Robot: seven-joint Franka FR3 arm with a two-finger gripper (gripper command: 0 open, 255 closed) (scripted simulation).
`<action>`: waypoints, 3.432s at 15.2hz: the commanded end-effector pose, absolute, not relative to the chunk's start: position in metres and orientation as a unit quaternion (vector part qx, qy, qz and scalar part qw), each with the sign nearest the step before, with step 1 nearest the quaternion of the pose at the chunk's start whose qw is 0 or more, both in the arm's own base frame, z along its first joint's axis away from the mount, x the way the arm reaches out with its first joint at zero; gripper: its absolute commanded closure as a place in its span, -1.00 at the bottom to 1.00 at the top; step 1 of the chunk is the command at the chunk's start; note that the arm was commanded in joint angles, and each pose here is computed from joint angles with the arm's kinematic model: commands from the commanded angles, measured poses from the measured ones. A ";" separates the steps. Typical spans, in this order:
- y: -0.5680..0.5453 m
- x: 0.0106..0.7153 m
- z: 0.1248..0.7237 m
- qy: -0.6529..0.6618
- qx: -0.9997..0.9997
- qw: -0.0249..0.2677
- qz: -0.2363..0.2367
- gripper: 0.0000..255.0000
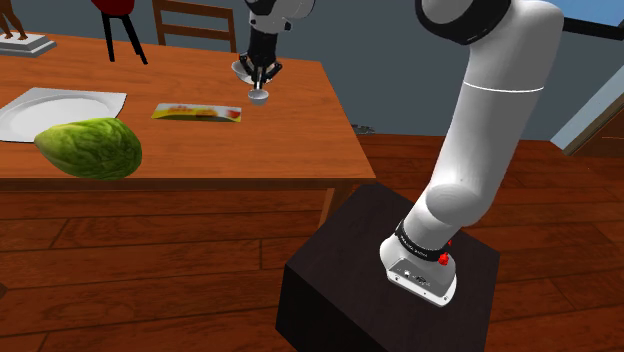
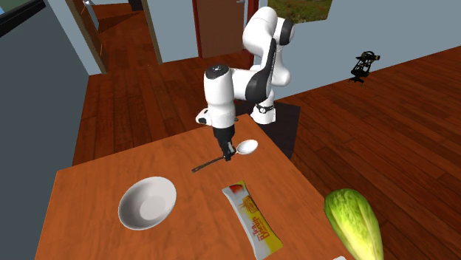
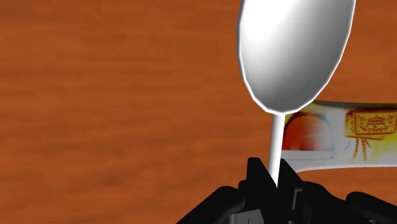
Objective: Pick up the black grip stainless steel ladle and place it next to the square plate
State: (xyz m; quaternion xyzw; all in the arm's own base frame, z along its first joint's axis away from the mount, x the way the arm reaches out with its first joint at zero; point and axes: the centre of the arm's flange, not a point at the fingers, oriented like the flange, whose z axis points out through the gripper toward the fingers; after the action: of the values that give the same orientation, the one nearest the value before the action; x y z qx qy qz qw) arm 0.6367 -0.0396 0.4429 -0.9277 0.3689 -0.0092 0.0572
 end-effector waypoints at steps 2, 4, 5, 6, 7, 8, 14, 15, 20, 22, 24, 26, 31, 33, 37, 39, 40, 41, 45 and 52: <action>-0.001 0.651 0.446 0.370 -0.927 0.057 -0.009 1.00; 0.023 0.662 0.446 0.370 -0.927 0.057 -0.009 1.00; 0.035 0.667 0.446 0.370 -0.927 0.057 -0.009 1.00; 0.047 0.673 0.446 0.370 -0.927 0.057 -0.009 1.00; 0.060 0.678 0.446 0.370 -0.927 0.057 -0.009 1.00; 0.072 0.683 0.446 0.370 -0.927 0.057 -0.009 1.00; 0.144 0.716 0.446 0.370 -0.927 0.057 -0.009 1.00; 0.156 0.721 0.446 0.370 -0.927 0.057 -0.009 1.00; 0.204 0.743 0.441 0.370 -0.927 0.057 -0.009 1.00; 0.204 0.743 0.431 0.370 -0.927 0.057 -0.009 1.00; 0.204 0.743 0.420 0.370 -0.927 0.057 -0.009 1.00; 0.204 0.743 0.410 0.370 -0.927 0.057 -0.009 1.00; 0.204 0.743 0.383 0.370 -0.927 0.057 -0.009 1.00; 0.204 0.743 0.373 0.370 -0.927 0.057 -0.009 1.00; 0.204 0.743 0.352 0.370 -0.927 0.057 -0.009 1.00; 0.204 0.743 0.347 0.370 -0.927 0.057 -0.009 1.00; 0.204 0.743 0.347 0.370 -0.927 0.057 -0.009 1.00; 0.204 0.743 0.347 0.370 -0.927 0.057 -0.009 1.00; 0.204 0.743 0.347 0.370 -0.927 0.057 -0.009 1.00; 0.204 0.743 0.347 0.370 -0.927 0.057 -0.009 -1.00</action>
State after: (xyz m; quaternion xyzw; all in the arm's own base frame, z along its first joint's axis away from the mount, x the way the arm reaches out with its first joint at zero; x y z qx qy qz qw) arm 0.7429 0.2042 0.3467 -0.9274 0.3695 -0.0090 0.0573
